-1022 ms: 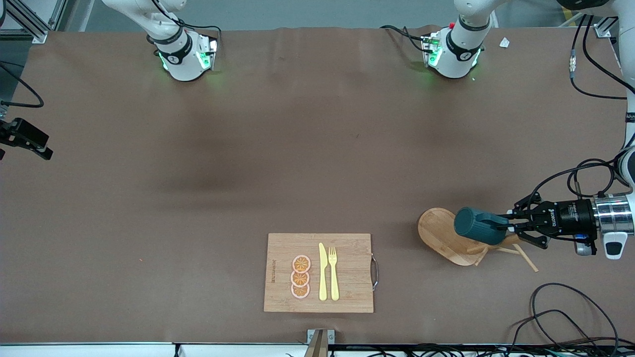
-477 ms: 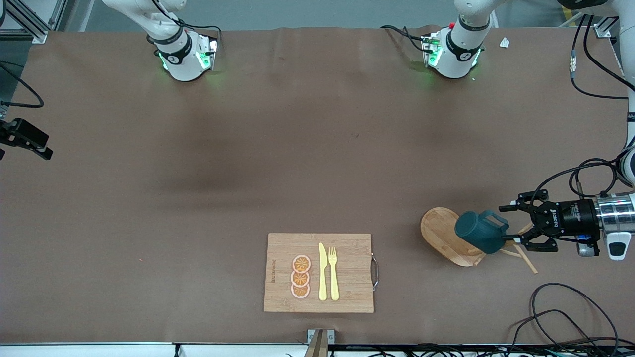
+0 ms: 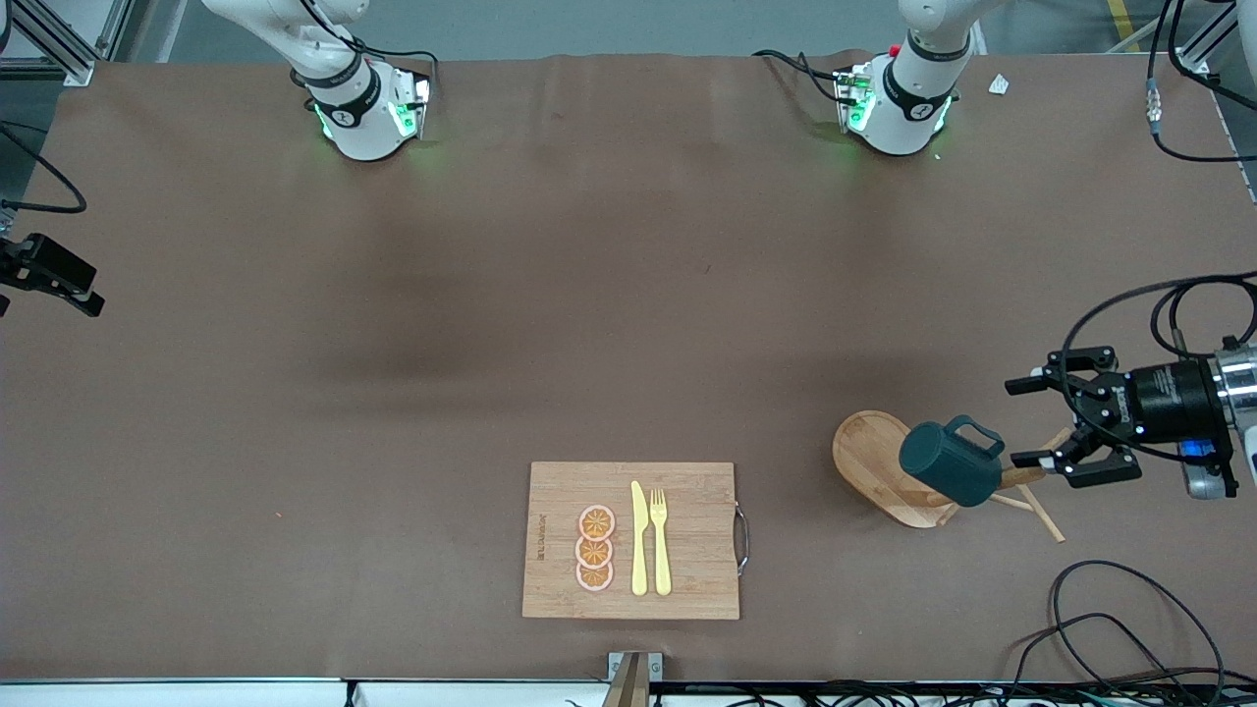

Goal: Pass cup and hang on rack
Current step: 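Open the left gripper and draw it back from the mug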

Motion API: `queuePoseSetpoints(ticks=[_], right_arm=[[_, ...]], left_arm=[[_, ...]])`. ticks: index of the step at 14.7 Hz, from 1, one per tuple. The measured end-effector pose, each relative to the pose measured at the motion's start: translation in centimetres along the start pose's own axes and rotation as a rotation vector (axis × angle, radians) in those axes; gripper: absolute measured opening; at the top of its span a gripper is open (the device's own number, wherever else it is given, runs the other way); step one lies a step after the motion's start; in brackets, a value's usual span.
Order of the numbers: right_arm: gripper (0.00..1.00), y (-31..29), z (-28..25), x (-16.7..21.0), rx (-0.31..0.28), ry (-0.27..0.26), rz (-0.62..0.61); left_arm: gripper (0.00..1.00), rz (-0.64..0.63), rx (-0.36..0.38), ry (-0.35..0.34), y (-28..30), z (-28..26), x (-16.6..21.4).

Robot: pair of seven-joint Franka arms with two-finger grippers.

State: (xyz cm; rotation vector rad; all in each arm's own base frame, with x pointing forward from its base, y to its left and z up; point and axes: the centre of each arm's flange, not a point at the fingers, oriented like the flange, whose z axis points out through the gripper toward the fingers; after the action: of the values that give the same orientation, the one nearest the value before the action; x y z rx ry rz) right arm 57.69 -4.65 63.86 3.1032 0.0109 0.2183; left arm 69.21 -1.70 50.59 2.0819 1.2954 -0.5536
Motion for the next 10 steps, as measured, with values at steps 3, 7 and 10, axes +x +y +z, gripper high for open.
queuePoseSetpoints(ticks=[3,7,10], right_arm=[[1.0,0.1,0.0,0.0,0.0,0.0,0.001],[1.0,0.1,0.0,0.0,0.0,0.0,0.002],[1.0,0.1,0.0,0.0,0.0,0.0,0.002]], left_arm=[[1.0,0.142,0.104,0.148,0.8,0.6,-6.0],[1.0,0.374,0.319,0.387,0.7,2.6,-13.9],[1.0,0.564,0.468,0.492,0.1,2.9,-16.2]])
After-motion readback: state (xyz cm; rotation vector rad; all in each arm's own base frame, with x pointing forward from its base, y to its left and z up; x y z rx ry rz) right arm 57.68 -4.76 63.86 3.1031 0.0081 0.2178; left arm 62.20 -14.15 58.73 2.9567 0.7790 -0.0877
